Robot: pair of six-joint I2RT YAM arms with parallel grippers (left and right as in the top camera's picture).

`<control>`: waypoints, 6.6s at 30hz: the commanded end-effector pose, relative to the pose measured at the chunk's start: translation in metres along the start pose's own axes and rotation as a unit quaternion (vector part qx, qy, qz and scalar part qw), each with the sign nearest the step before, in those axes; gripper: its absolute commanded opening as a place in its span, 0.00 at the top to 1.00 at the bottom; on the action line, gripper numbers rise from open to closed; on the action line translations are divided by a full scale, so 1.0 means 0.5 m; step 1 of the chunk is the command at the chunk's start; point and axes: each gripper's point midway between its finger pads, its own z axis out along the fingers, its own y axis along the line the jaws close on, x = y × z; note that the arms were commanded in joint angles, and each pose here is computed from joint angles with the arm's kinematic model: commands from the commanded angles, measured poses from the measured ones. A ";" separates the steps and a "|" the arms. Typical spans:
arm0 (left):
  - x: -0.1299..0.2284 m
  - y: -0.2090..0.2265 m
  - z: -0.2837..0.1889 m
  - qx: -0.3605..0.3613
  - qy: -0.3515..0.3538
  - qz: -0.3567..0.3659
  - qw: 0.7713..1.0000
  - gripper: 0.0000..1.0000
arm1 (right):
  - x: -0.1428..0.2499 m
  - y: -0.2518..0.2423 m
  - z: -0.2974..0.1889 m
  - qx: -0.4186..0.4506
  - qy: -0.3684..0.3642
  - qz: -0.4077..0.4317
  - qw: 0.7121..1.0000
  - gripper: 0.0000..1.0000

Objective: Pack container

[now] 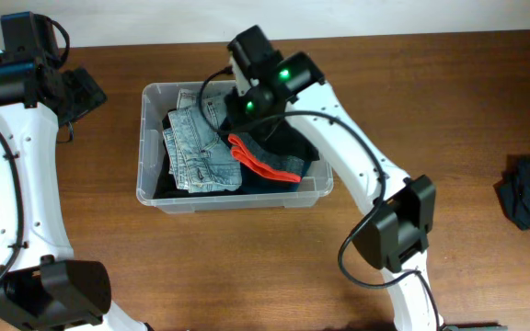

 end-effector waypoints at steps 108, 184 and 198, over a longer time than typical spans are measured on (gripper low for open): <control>-0.008 0.006 -0.019 0.003 -0.012 -0.009 1.000 0.00 | 0.035 -0.246 -0.076 0.131 0.014 0.118 0.984 0.96; -0.008 0.006 -0.019 0.003 -0.012 -0.009 1.000 0.01 | -0.008 -0.123 -0.039 0.046 0.007 0.092 0.995 0.96; -0.008 0.006 -0.019 0.003 -0.012 -0.009 1.000 0.01 | 0.078 -0.042 -0.008 0.042 0.072 0.057 0.995 0.95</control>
